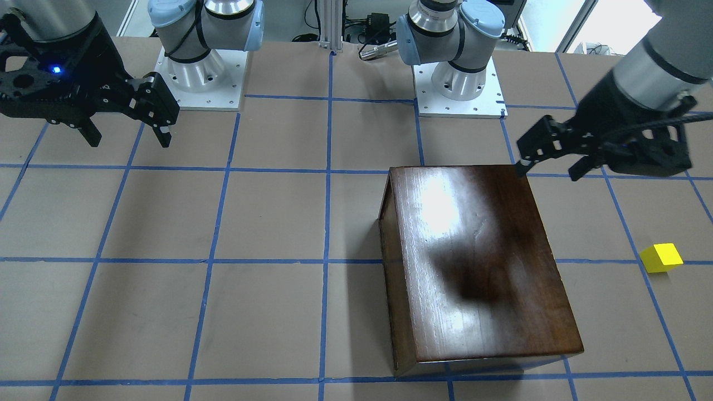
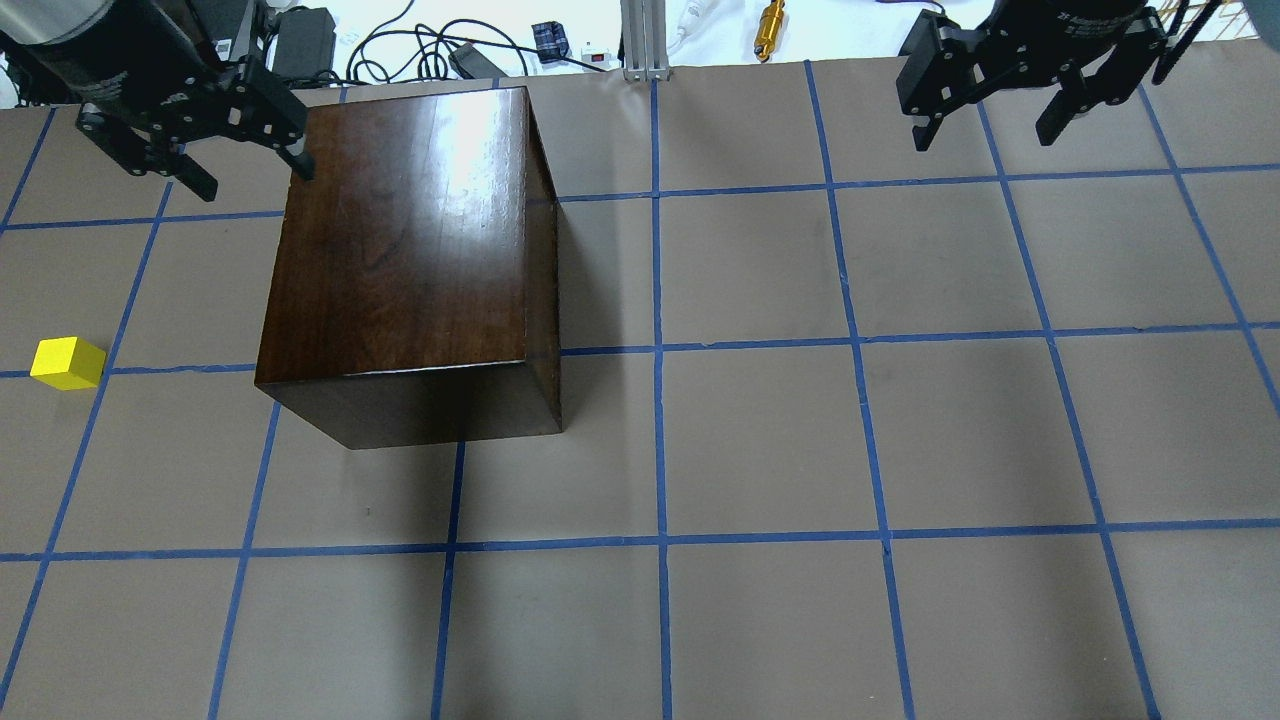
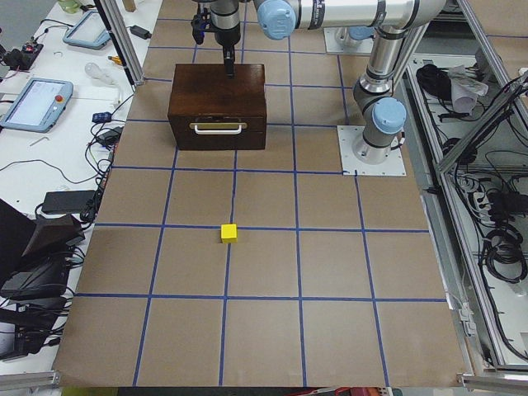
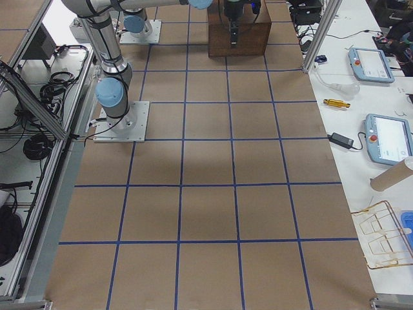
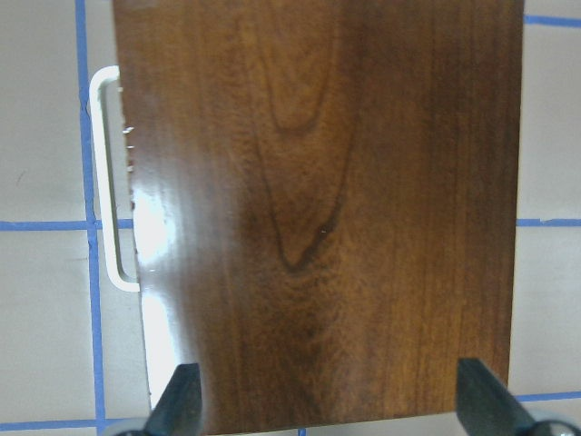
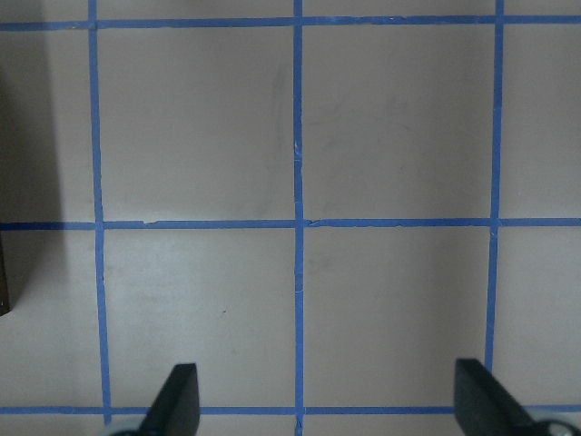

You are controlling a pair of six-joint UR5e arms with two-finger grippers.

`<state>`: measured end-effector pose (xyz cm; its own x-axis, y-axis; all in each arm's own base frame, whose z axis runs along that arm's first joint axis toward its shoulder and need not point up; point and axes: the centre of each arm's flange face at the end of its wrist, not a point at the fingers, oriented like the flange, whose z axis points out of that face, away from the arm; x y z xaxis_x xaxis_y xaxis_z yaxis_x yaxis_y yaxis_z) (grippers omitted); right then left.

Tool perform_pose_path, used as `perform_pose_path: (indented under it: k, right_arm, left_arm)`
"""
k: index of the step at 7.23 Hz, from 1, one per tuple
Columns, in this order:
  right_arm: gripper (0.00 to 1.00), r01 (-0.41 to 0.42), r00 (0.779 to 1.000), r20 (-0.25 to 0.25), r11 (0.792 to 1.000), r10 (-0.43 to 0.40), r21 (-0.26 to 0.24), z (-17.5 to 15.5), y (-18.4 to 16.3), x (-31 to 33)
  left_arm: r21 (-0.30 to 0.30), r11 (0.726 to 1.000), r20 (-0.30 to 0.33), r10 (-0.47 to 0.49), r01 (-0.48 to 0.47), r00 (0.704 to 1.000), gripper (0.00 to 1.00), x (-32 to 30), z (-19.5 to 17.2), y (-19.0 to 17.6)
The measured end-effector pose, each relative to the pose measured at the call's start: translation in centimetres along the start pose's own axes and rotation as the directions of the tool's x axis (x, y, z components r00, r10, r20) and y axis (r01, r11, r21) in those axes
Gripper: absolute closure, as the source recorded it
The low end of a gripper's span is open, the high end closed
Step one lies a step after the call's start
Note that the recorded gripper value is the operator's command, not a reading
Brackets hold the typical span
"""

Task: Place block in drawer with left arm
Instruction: 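Move the left gripper from the cabinet top down toward the drawer handle, then align the left gripper on the white drawer handle and grasp it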

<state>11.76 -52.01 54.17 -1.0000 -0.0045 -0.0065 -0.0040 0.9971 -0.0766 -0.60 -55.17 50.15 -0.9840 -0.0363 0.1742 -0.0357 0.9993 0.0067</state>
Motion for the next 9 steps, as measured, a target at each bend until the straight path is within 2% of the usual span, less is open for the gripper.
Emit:
perform_pose_path:
  k: [3,4,7,9]
  right_arm:
    - [0.0,0.0,1.0,0.0,1.0,0.0,-0.001,0.0,0.0,0.0]
    - [0.0,0.0,1.0,0.0,1.0,0.0,0.0,0.0,0.0,0.0]
    - [0.0,0.001,1.0,0.0,1.0,-0.001,0.0,0.0,0.0,0.0]
    - [0.0,0.0,1.0,0.0,1.0,0.0,0.0,0.0,0.0,0.0]
  left_arm:
    - [-0.01,1.0,-0.12,0.016,-0.018,0.993,0.01,-10.0,3.3,-0.1]
    - [-0.006,0.999,-0.137,0.034,-0.035,0.99,0.01,-12.2,5.1,-0.4]
    - [0.005,0.999,-0.136,0.051,-0.051,0.989,0.01,-16.1,9.8,-1.2]
    - [-0.01,1.0,-0.137,0.004,-0.005,0.991,0.01,-16.9,12.6,-1.5]
